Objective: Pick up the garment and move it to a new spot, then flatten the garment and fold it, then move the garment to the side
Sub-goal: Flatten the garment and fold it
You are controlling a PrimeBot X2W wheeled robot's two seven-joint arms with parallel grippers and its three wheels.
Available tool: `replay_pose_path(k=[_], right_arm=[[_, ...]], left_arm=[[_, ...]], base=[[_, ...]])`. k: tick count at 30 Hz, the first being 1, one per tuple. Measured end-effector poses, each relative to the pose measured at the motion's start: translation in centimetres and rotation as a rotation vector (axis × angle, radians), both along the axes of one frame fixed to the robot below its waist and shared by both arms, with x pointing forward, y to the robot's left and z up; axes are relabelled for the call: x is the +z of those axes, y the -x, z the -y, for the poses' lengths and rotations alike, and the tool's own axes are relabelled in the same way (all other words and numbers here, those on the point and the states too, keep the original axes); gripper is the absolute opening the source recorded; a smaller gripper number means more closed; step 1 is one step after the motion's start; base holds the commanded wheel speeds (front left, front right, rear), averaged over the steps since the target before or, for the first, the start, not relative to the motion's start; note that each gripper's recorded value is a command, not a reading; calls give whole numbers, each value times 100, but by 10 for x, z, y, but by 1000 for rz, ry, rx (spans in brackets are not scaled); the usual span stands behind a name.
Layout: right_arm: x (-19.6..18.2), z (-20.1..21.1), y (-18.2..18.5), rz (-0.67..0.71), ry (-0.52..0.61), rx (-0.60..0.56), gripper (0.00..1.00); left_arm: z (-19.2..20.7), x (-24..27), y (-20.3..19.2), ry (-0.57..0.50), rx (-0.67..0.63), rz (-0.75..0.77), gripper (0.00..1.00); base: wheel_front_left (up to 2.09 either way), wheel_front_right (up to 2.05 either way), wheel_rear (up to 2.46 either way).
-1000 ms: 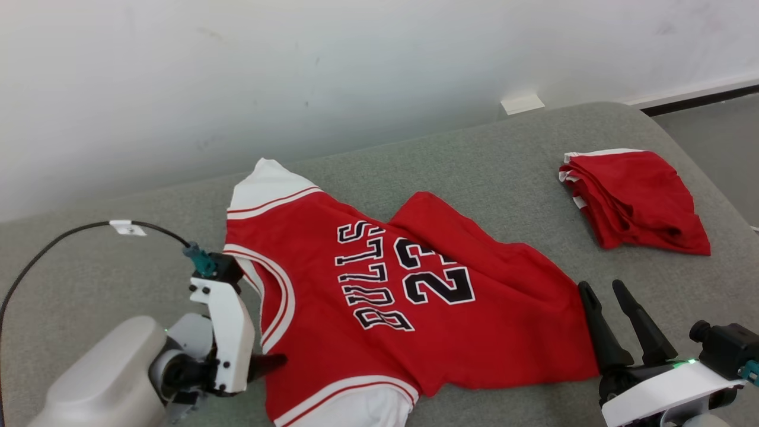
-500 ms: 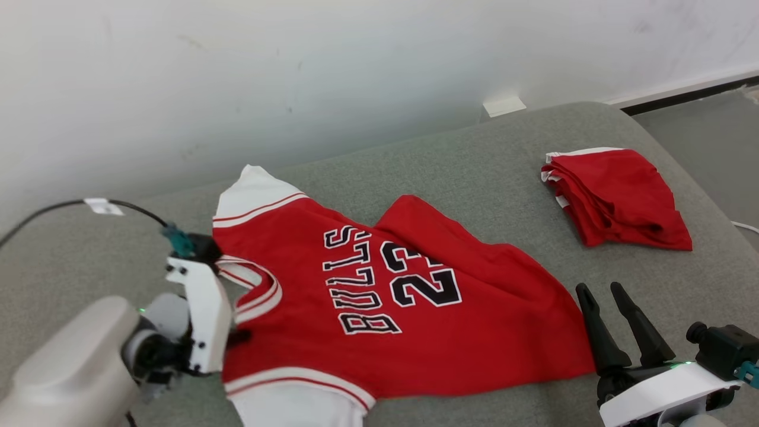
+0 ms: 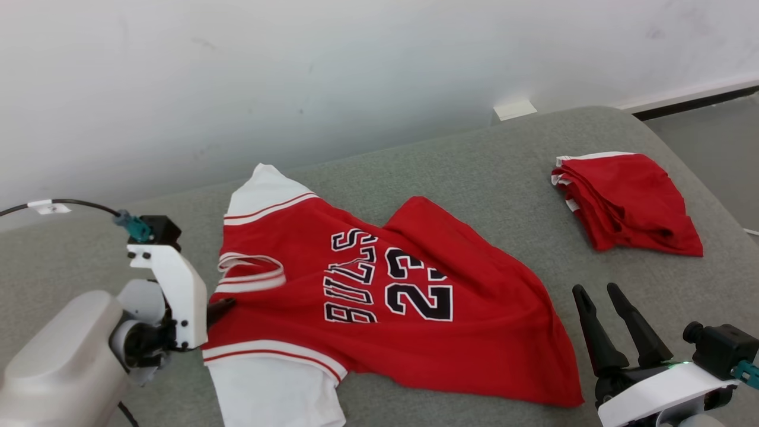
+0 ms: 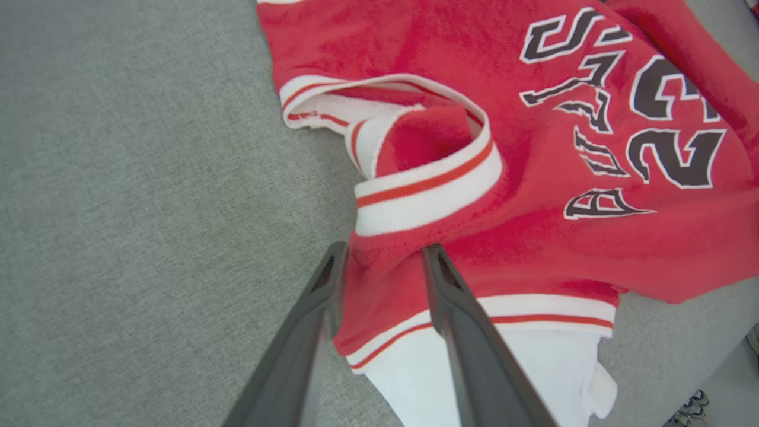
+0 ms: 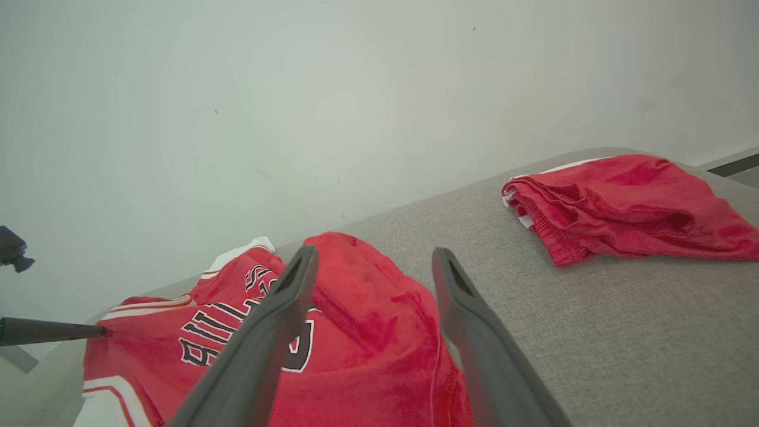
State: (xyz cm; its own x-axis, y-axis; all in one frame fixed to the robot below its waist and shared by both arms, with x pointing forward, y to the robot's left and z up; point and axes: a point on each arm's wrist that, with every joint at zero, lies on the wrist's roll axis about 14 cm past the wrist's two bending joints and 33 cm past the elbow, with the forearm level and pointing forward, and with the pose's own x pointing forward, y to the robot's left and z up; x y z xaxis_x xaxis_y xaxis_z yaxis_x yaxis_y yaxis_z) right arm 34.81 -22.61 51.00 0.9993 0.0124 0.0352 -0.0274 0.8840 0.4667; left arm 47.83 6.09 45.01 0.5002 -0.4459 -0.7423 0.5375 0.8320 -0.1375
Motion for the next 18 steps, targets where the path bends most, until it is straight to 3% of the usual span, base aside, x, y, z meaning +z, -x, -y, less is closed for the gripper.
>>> replay_pose_path(k=[6, 13, 18], right_arm=[[6, -9, -2, 18, 13, 33, 100], [14, -29, 7, 77, 47, 66, 100], [36, -32, 5, 163, 90, 54, 100]], left_arm=[[-8, 22, -7, 37, 11, 142, 100], [-12, 68, -4, 155, 27, 462, 100], [-22, 93, 8, 251, 121, 657, 100]], base=[[0, 0, 0], [0, 0, 0], [0, 0, 0]])
